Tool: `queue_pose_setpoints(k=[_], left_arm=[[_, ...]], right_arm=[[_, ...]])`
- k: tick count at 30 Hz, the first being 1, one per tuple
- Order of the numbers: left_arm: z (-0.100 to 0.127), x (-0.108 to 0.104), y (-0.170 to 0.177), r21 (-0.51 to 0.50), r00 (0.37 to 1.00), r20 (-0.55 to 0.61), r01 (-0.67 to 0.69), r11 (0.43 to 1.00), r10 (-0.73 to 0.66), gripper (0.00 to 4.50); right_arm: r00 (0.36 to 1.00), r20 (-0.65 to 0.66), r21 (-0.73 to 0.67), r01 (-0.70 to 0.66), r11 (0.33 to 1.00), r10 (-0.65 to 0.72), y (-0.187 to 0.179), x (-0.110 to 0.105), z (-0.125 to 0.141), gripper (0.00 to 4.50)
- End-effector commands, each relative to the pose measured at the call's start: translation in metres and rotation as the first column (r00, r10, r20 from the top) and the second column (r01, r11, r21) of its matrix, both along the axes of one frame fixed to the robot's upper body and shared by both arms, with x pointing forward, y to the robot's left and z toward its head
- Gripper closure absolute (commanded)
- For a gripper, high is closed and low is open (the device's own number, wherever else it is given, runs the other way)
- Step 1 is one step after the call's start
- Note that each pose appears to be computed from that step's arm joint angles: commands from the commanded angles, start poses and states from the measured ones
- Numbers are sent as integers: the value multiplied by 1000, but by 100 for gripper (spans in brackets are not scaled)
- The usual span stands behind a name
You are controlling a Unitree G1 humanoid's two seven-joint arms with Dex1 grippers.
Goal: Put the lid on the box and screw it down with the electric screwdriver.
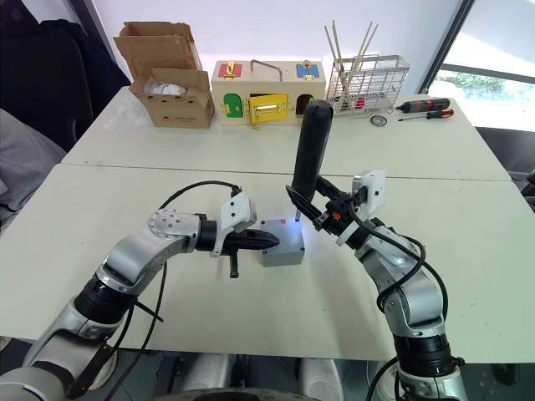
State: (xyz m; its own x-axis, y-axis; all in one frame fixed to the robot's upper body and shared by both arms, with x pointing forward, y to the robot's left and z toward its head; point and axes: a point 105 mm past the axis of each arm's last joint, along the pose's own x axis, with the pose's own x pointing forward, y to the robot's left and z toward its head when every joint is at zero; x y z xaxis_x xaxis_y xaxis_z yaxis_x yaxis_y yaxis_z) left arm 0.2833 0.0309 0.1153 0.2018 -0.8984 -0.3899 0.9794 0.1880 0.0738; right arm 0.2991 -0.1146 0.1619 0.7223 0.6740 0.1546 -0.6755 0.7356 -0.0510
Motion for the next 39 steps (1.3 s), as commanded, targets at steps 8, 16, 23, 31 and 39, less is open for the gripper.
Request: queue_pose_setpoints(k=[8, 16, 23, 31, 39], left_arm=[[-7, -3, -3, 5, 1000, -13, 3, 1000, -3, 450], [9, -1, 4, -50, 1000, -2, -13, 999, 13, 450], [36, 4, 16, -96, 997, 77, -20, 995, 27, 450], [74, -15, 4, -163, 986, 151, 98, 982, -73, 450], [67, -54, -13, -95, 951, 185, 270, 958, -249, 450]], right_arm=[[992, -118, -77, 35, 996, -44, -8, 0, -30, 271], [988, 147, 12, 55, 998, -56, -23, -5, 87, 271], [984, 181, 146, -20, 989, -6, -46, -19, 161, 271], [913, -108, 50, 401, 915, -394, -131, 23, 173, 271], [544, -527, -398, 521, 755, -653, -239, 2, 89, 271]])
